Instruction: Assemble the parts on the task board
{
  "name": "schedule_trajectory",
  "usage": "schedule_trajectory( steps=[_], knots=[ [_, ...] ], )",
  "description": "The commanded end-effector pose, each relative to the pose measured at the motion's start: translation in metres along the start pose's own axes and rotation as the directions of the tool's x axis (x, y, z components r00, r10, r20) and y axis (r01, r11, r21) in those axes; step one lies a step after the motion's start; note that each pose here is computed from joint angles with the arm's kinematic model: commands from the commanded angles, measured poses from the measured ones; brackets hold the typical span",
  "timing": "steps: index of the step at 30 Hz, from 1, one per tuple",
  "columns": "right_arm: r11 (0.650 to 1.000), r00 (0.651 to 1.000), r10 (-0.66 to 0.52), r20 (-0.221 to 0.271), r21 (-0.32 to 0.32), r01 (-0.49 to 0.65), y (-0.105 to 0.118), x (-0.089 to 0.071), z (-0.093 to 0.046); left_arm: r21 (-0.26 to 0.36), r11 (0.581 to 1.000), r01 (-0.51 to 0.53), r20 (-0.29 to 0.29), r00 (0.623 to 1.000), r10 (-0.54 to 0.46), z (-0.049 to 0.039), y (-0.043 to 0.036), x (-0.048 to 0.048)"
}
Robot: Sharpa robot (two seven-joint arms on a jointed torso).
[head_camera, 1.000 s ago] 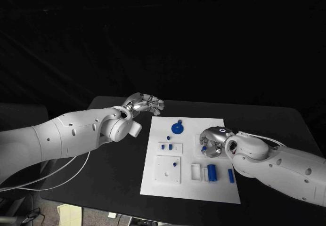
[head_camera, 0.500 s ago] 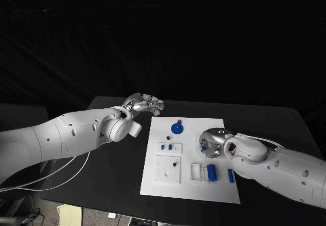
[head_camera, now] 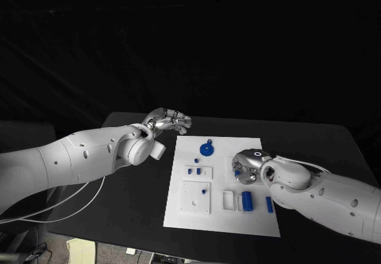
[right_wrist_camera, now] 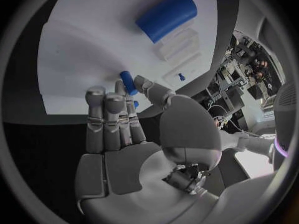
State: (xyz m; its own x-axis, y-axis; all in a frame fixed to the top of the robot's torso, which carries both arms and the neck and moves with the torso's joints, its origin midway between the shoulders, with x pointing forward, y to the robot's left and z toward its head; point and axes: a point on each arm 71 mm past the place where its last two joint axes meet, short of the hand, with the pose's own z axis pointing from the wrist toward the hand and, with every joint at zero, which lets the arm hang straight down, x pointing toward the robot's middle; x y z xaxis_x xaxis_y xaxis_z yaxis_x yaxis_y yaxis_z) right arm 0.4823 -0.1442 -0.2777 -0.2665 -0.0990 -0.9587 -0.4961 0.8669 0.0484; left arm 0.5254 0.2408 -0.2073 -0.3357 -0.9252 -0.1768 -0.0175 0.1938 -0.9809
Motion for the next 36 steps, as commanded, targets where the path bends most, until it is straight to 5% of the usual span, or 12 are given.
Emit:
schedule_trajectory(
  steps=[1, 21, 29, 36],
  knots=[
    [1.000, 0.999, 0.003, 0.053, -0.018, -0.002, 0.005, -0.002, -0.001, 0.009, 1.000, 0.010, -0.013, 1.000, -0.010, 0.0007, -0.0016, 0.0019],
    [0.995, 0.987, 0.073, 0.146, -0.071, -0.063, 0.021, -0.025, -0.016, 0.017, 1.000, 0.013, -0.001, 1.000, -0.012, 0.0011, -0.0019, 0.0012],
    [0.975, 0.977, 0.168, 0.134, -0.169, -0.145, 0.055, -0.028, -0.015, 0.018, 1.000, 0.014, -0.005, 1.000, -0.014, 0.0019, -0.0023, 0.0032],
    [0.946, 0.975, 0.203, 0.088, -0.274, -0.173, 0.103, -0.010, -0.013, 0.019, 1.000, 0.016, -0.009, 1.000, -0.016, 0.0029, -0.0027, 0.0055]
  ],
)
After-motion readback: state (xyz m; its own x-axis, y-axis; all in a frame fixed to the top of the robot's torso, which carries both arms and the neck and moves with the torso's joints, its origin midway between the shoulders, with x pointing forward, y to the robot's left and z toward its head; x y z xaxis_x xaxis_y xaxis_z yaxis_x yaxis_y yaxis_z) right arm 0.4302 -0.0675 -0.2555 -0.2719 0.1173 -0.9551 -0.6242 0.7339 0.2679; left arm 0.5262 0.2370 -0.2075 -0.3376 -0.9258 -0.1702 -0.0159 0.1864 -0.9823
